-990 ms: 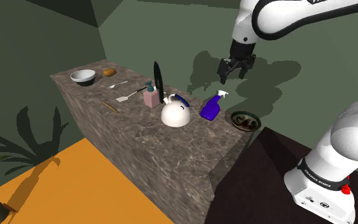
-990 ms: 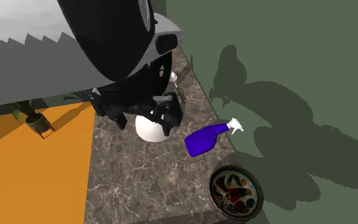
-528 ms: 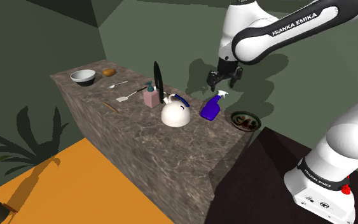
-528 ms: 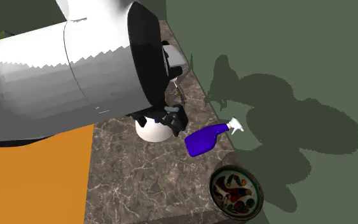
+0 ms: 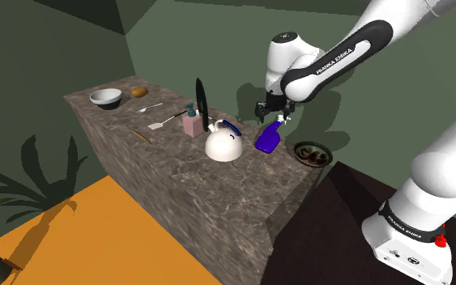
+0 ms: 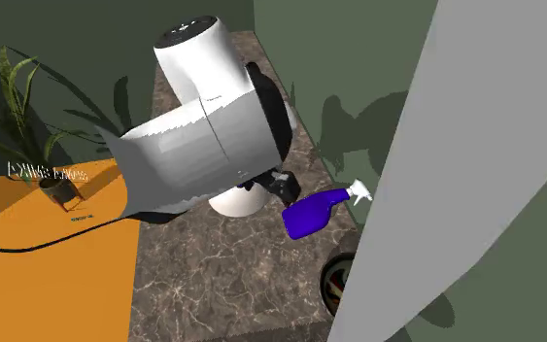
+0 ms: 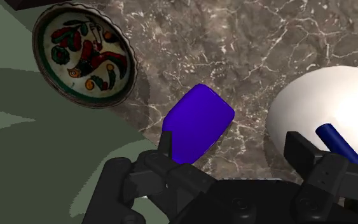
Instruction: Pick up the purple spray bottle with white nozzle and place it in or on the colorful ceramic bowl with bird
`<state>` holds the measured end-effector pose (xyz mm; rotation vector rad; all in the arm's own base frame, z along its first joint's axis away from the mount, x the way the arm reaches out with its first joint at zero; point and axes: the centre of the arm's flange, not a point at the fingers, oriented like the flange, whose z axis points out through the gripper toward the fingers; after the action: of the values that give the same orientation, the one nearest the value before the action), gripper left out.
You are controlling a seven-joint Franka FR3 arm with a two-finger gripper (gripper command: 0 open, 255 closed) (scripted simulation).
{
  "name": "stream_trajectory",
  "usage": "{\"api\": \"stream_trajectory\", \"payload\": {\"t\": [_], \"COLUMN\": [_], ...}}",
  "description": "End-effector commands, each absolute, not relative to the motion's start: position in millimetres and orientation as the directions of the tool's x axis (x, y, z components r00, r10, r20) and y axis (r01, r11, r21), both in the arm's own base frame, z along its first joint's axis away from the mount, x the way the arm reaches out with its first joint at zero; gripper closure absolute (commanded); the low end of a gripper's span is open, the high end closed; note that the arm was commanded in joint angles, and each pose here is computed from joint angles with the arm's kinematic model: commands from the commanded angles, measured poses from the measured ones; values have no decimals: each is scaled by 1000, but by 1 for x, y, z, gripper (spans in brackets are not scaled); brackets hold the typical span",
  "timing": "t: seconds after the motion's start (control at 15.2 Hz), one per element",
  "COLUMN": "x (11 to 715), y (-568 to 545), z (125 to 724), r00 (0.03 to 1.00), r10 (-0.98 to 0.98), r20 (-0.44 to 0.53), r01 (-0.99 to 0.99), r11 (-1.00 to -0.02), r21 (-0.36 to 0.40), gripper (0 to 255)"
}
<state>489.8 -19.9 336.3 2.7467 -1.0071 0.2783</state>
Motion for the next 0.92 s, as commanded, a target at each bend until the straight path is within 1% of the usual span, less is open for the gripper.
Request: {"api": "stream_trajectory", "payload": {"t": [0.0,0.86], "x": [506,585], "y": [-31,-123], "z": [318,204], "r00": [716,477], "r10": [-646,-794], "r20": [263,378], "r01": [-690,-878], "r11": [-712,-455], "r21": [130,150], "gripper": [0,0]}}
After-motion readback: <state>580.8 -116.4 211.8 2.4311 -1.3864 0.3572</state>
